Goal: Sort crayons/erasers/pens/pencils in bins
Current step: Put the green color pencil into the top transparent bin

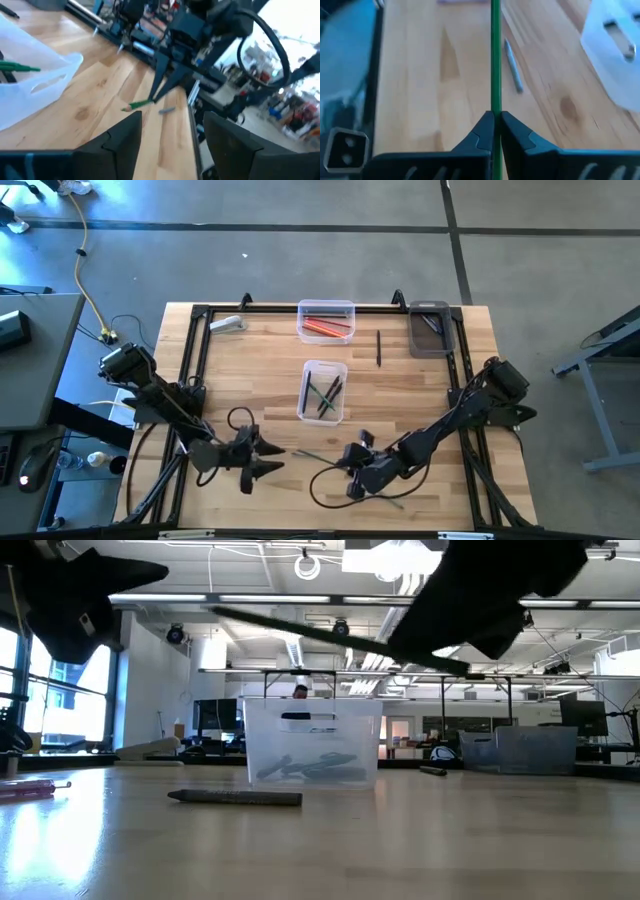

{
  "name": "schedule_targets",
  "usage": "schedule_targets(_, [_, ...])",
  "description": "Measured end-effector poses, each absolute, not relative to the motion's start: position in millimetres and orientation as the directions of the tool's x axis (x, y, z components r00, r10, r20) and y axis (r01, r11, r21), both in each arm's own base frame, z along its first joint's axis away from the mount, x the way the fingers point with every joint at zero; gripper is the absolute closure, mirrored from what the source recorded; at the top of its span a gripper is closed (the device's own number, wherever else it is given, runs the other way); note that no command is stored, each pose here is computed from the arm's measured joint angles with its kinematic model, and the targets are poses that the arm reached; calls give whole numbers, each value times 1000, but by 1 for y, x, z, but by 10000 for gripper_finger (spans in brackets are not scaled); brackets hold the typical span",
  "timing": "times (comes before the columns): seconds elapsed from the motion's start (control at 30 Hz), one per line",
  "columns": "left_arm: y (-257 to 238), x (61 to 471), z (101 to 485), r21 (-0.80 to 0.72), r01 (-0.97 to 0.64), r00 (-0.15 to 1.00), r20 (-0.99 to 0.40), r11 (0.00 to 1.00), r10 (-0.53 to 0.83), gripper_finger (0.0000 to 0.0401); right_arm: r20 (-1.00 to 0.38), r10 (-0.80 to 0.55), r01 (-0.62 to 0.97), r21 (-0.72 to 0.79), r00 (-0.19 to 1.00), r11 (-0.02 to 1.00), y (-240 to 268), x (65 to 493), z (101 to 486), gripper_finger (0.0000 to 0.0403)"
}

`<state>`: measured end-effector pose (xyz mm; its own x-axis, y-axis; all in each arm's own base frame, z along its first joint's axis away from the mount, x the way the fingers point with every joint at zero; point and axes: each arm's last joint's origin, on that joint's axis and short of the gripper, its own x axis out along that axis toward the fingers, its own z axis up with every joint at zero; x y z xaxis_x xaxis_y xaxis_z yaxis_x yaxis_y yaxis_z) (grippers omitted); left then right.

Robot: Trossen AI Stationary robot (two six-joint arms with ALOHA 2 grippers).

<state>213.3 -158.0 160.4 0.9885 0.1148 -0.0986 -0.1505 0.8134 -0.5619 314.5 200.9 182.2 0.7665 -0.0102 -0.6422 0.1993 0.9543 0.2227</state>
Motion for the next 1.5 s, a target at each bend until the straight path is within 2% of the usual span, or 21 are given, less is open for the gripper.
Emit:
schedule_targets(0.33, [-159,217,170,-602,-182,981,-55,777,188,190,-468,-4,149,273,884,950,206,326,199,399])
schedule_targets(0.47, [-160,221,176,-568,-203,974,-35,798,224,190,-419,5,120,271,908,955,206,330,205,399])
schedule_targets(0.73, [-163,237,199,-456,-164,979,36,875,202,208,-355,13,73,227,935,971,203,336,212,399])
schedule_targets(0.97, [-161,246,209,-389,-146,981,64,910,185,261,-314,26,41,204,949,978,205,337,216,399])
schedule_targets(1.27, [-162,246,216,-302,-111,981,119,947,153,382,-281,33,21,186,959,982,205,338,220,399])
schedule_targets(1.33, [-162,245,217,-285,-96,981,135,954,139,392,-271,35,15,179,962,984,206,338,221,399])
schedule_targets(1.5, [-162,245,219,-229,-93,980,150,969,130,389,-260,12,29,151,966,988,205,339,222,385])
